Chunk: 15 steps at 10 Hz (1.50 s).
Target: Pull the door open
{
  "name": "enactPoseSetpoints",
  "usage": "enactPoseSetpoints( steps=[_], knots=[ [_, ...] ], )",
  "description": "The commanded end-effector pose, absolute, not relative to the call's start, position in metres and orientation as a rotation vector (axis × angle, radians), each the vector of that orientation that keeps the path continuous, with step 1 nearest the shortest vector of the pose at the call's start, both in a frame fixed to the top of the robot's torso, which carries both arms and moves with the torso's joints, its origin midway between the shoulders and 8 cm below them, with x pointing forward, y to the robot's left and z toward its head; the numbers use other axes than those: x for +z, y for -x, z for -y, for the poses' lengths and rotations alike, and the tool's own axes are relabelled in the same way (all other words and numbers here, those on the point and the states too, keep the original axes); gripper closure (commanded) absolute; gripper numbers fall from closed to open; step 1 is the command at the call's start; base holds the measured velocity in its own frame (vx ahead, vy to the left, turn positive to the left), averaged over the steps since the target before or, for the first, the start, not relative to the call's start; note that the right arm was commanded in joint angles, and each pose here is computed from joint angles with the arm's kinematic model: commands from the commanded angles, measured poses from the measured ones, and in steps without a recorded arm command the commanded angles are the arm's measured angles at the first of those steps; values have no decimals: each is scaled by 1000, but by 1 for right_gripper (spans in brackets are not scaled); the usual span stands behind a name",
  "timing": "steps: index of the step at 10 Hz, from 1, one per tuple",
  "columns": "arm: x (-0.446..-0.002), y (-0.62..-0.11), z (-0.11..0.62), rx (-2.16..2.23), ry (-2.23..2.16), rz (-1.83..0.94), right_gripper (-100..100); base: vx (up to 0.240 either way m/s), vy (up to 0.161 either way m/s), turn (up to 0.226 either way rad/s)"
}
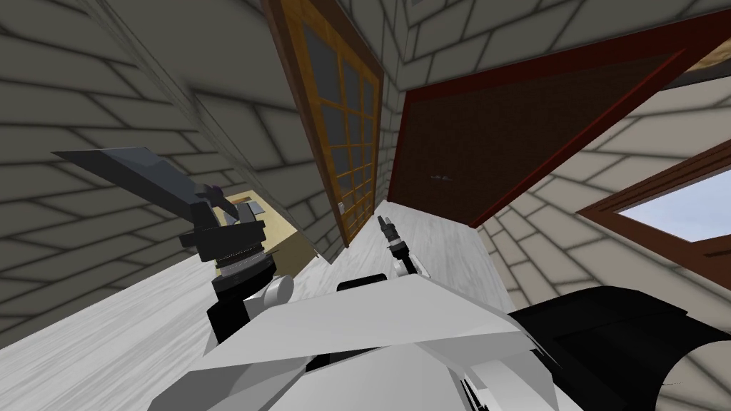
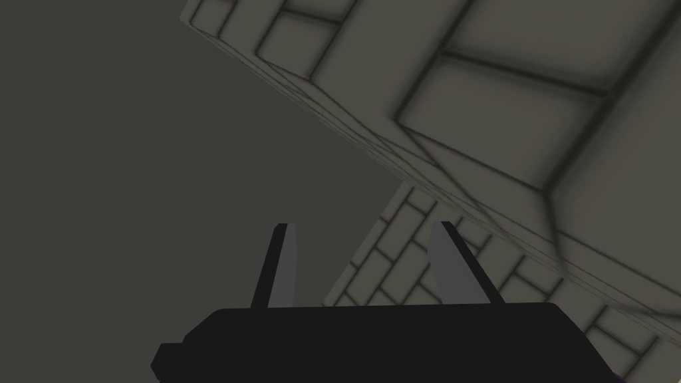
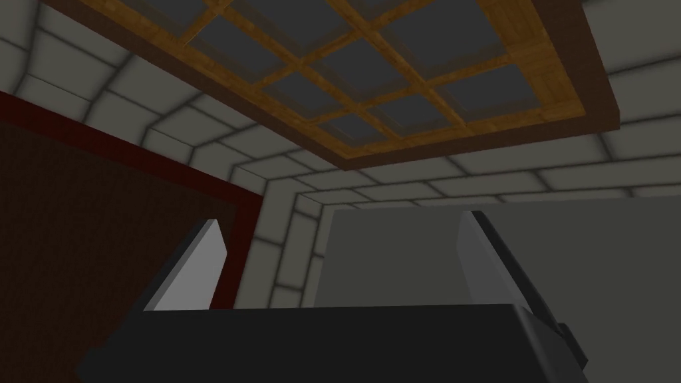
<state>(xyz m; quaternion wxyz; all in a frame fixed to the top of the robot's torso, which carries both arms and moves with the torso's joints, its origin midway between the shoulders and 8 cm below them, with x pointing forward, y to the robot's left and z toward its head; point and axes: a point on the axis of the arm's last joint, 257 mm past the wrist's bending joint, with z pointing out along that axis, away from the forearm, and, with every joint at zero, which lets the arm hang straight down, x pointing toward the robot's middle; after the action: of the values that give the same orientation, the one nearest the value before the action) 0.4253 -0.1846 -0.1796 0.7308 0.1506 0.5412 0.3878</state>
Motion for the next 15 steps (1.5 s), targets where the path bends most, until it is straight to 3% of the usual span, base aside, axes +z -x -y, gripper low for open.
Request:
enactPoseSetpoints(
  steps=[1, 15],
  knots=[
    [-191, -428, 179, 825, -293, -1218, -100, 88, -43, 33],
    [-289, -430, 122, 646, 23, -1402, -100, 91, -38, 30]
  ],
)
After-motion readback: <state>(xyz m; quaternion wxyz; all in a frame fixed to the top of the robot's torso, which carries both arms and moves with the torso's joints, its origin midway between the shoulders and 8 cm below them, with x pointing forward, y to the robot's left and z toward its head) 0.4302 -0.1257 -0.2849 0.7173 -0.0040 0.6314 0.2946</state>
